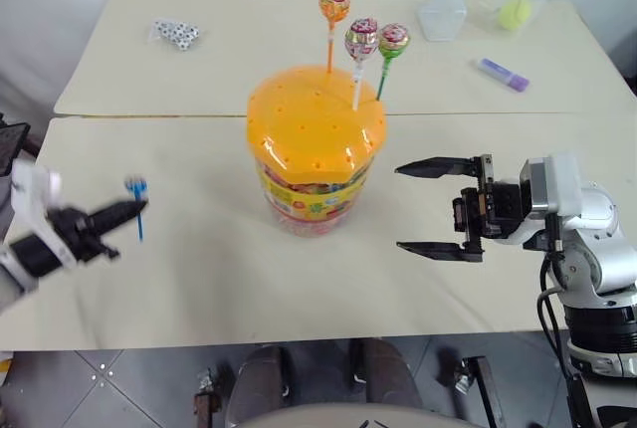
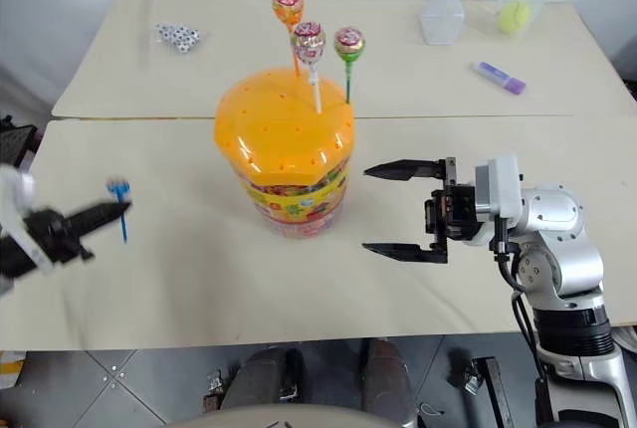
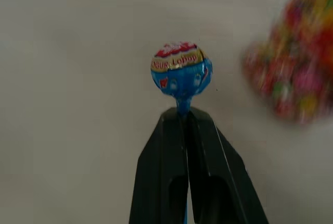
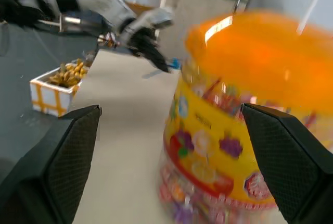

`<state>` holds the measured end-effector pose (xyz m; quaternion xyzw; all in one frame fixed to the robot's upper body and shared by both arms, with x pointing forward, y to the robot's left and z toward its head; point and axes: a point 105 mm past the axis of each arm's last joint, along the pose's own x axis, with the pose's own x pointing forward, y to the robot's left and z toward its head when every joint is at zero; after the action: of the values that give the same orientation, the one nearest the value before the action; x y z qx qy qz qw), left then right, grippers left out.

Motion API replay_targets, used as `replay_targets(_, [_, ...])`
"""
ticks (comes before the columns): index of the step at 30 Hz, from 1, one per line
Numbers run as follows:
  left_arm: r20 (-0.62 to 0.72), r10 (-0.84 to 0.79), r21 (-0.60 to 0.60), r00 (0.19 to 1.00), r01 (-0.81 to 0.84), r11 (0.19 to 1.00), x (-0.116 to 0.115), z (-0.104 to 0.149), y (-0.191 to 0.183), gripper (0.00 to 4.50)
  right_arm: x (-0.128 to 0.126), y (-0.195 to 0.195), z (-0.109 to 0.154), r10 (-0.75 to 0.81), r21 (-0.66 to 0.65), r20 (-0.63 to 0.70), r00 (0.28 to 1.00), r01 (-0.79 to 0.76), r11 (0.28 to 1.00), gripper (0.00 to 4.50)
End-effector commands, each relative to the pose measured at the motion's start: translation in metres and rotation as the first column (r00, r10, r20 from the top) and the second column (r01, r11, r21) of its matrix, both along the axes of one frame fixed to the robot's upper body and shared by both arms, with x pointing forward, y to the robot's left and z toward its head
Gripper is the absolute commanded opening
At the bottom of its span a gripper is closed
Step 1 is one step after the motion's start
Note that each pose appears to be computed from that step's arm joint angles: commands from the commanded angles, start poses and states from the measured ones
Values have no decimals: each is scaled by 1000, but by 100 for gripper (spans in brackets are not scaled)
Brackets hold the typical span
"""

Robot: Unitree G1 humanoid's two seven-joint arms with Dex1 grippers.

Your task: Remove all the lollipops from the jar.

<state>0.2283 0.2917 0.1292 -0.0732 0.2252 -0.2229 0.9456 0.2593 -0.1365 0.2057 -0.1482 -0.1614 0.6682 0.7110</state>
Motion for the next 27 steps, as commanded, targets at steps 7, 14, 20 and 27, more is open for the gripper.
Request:
replay_targets(7, [-3, -13, 66, 1000, 13, 998, -13, -19, -8, 51, 7, -11, -3, -64, -29, -17, 998, 64, 998, 450])
replay_targets(14, [348, -278, 203, 895, 217, 955, -10, 45, -2, 238, 13, -7, 39, -99, 211, -91, 991, 116, 971, 450])
replay_targets(20, [536, -343, 112, 771, 337, 935, -2, 100, -20, 238, 24, -4, 83, -120, 394, -81, 989, 143, 908, 450])
replay_targets(27, [769, -276, -80, 577, 516, 853, 9, 159, -60, 319, 59, 20, 100, -216, 372, -118, 969, 245, 895, 450])
